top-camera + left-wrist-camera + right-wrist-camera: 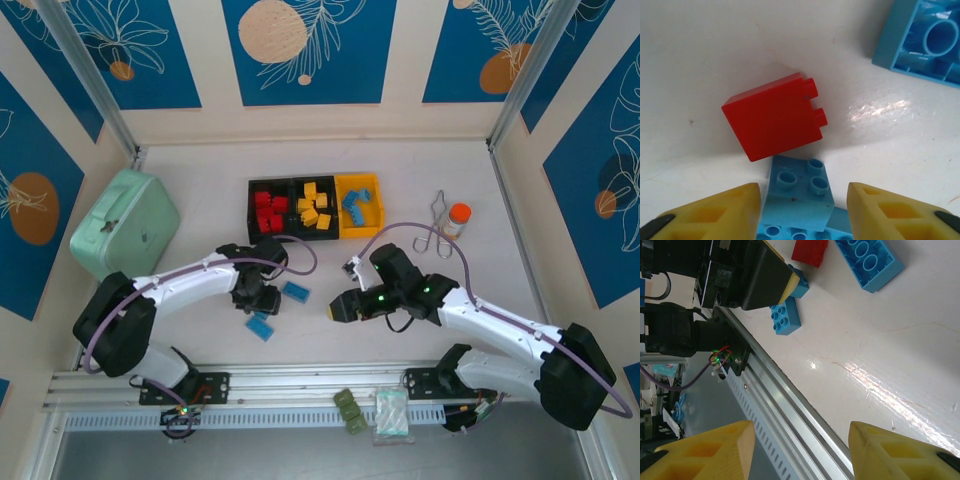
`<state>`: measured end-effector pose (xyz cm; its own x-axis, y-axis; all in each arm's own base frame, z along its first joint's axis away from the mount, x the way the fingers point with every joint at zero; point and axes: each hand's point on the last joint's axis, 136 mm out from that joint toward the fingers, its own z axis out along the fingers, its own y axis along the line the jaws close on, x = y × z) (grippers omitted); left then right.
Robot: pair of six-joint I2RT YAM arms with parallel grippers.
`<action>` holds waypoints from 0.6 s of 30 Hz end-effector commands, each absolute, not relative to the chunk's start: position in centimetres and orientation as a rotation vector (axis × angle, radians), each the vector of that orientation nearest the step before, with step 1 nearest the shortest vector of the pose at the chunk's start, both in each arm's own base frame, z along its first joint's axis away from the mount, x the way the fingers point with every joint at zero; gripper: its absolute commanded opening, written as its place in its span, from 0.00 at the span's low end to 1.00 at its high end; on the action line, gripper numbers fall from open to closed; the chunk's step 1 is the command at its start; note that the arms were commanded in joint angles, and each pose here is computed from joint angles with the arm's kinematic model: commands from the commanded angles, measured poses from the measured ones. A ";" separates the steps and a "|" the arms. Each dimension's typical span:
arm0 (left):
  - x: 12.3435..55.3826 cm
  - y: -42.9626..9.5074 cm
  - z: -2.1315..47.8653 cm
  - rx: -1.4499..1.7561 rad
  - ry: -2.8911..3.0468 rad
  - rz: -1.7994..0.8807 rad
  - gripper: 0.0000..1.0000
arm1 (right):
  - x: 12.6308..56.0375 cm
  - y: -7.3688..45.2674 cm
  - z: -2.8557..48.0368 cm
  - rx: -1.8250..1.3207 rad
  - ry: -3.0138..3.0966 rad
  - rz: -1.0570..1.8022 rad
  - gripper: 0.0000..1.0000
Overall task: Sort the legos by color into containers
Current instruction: Pick up the lego from the middle-left of the table.
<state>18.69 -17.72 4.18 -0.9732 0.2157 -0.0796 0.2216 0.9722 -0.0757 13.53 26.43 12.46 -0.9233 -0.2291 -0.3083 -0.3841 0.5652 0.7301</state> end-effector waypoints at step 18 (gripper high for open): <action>18.1 -17.4 2.9 0.378 3.064 -0.038 0.24 | 13.4 26.5 12.9 -0.512 2.602 1.299 0.52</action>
<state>18.43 -18.02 3.39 -0.9701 0.2329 -0.0689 0.2371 0.9695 -0.0615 13.68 26.66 12.74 -0.9214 -0.2217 -0.3191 -0.3882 0.5585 0.7331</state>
